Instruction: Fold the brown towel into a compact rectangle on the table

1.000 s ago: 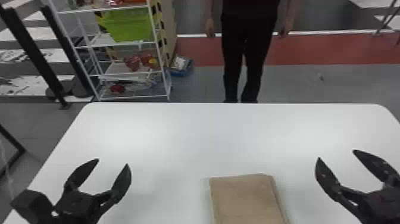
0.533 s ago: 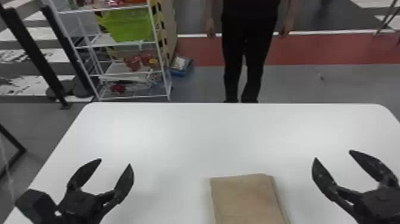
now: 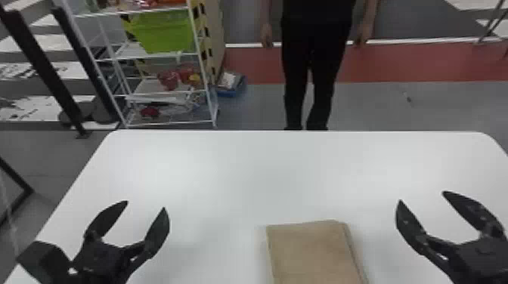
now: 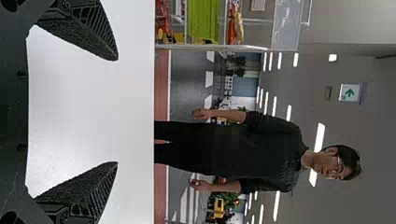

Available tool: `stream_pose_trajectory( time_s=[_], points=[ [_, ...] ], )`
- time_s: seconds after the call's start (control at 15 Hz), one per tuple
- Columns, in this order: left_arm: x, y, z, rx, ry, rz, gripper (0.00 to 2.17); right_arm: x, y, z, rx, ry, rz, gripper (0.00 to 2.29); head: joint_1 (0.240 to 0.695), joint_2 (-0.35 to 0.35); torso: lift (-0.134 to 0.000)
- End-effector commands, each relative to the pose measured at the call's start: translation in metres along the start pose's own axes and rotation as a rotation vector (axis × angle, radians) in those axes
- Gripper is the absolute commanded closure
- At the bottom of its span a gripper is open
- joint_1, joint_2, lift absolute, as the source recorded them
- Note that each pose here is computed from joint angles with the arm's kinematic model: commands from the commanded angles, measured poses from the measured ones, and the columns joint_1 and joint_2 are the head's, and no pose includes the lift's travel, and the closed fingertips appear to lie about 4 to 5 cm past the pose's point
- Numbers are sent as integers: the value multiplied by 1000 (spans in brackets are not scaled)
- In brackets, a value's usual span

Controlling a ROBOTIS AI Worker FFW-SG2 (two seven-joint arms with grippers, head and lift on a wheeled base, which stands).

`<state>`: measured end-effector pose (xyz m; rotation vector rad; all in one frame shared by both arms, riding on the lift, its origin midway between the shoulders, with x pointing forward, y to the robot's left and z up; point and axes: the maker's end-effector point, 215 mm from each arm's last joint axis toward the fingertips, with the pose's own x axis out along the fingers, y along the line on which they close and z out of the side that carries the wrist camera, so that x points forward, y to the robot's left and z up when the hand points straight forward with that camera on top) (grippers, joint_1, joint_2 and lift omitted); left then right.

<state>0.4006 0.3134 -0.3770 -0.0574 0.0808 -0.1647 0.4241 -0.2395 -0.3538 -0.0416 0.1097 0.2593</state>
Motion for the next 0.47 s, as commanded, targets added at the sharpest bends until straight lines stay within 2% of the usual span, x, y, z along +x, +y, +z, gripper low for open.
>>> stream_pose_trajectory(
  time_s=[0.0, 0.4],
  points=[
    [0, 0, 1, -2, -2, 1, 87, 1, 2, 1, 1, -3, 2, 174, 695, 101, -123],
    [-1, -4, 1, -2, -1, -6, 87, 2, 6, 2, 3, -6, 9, 174, 695, 108, -123]
  ],
)
